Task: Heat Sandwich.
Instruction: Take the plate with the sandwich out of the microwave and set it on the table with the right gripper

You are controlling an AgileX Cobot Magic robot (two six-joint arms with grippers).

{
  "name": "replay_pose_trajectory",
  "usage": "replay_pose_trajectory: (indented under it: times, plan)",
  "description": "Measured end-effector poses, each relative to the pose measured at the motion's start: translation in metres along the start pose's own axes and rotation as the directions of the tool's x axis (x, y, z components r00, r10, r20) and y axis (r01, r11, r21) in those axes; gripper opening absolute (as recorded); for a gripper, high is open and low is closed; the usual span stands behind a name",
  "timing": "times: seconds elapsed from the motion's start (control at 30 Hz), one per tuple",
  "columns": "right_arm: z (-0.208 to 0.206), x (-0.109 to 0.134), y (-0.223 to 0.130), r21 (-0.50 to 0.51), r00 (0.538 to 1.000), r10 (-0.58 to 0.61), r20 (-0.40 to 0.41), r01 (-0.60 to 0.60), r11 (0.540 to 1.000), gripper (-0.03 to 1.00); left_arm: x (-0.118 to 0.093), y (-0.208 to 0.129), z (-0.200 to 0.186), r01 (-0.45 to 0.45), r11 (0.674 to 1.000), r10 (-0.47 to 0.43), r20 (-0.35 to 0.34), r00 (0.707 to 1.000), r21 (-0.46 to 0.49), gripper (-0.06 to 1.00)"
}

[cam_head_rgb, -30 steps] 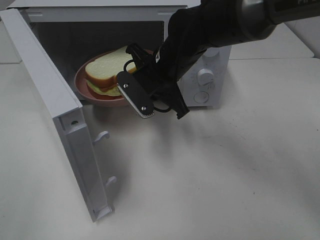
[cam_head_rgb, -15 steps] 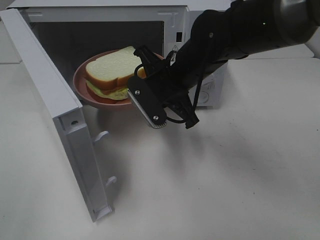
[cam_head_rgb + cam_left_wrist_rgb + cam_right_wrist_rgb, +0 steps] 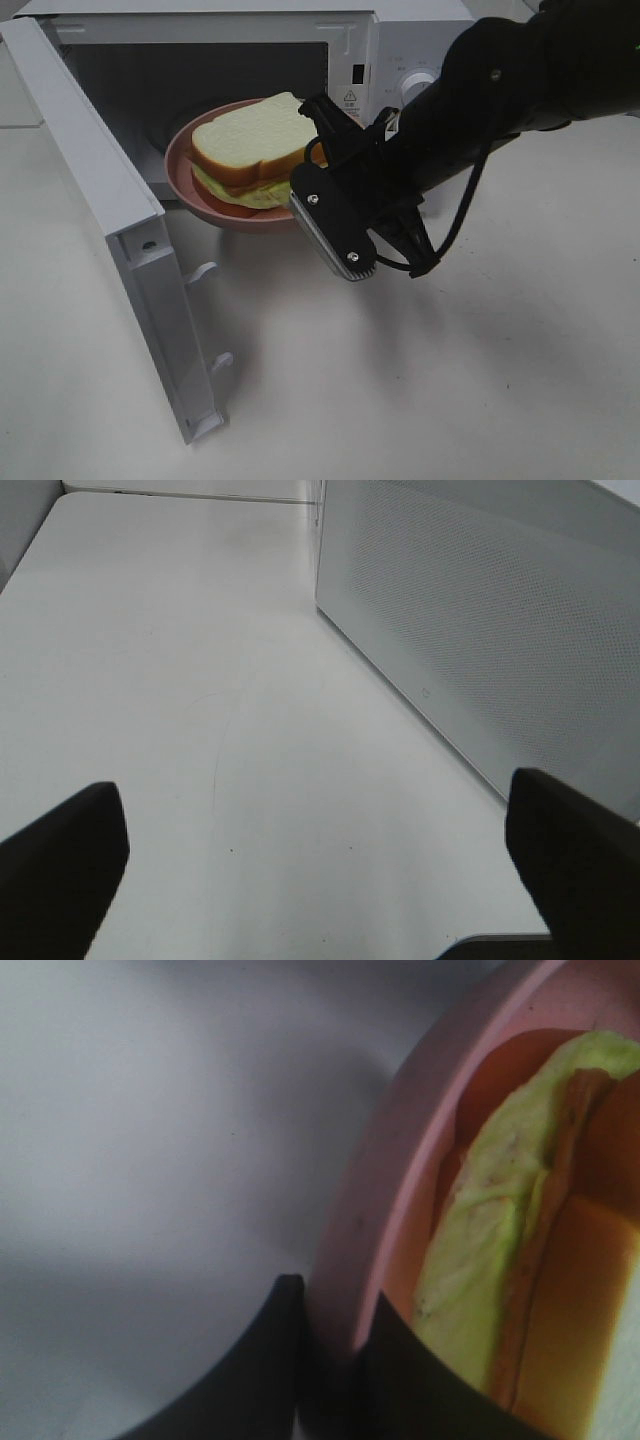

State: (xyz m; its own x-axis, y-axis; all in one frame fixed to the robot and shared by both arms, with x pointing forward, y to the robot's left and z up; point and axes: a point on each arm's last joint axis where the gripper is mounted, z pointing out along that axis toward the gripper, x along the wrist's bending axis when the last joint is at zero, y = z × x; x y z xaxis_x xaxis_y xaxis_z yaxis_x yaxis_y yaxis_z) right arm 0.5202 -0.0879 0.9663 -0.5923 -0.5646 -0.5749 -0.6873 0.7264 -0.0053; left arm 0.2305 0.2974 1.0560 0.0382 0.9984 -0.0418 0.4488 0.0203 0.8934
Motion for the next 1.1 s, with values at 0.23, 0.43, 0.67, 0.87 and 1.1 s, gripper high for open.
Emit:
replay_pose_trajectory:
  times: [0.23,0.43,0.67,0.87,1.1]
  plan:
    - [-0.017,0.016,0.003,-0.008,1.0,0.001,-0.026,-0.001,1.0,0.13,0.0,0.0,0.0,0.0,1.0,0.0,0.0,1.0,0.0,0.96]
    - [-0.036,0.034,0.007,-0.01,1.0,0.001,-0.028,-0.002,1.0,0.13,0.0,0.0,0.0,0.0,1.0,0.0,0.0,1.0,0.0,0.96]
    - [-0.051,0.047,0.009,-0.008,1.0,0.023,-0.017,-0.023,1.0,0.13,0.0,0.0,0.0,0.0,1.0,0.0,0.0,1.0,0.0,0.96]
    - [-0.07,0.062,0.011,0.006,0.999,0.049,0.004,-0.049,0.999,0.13,0.0,0.0,0.0,0.0,1.0,0.0,0.0,1.0,0.0,0.96]
    - [-0.085,0.075,0.013,0.019,0.998,0.065,0.019,-0.065,0.998,0.13,0.0,0.0,0.0,0.0,1.0,0.0,0.0,1.0,0.0,0.96]
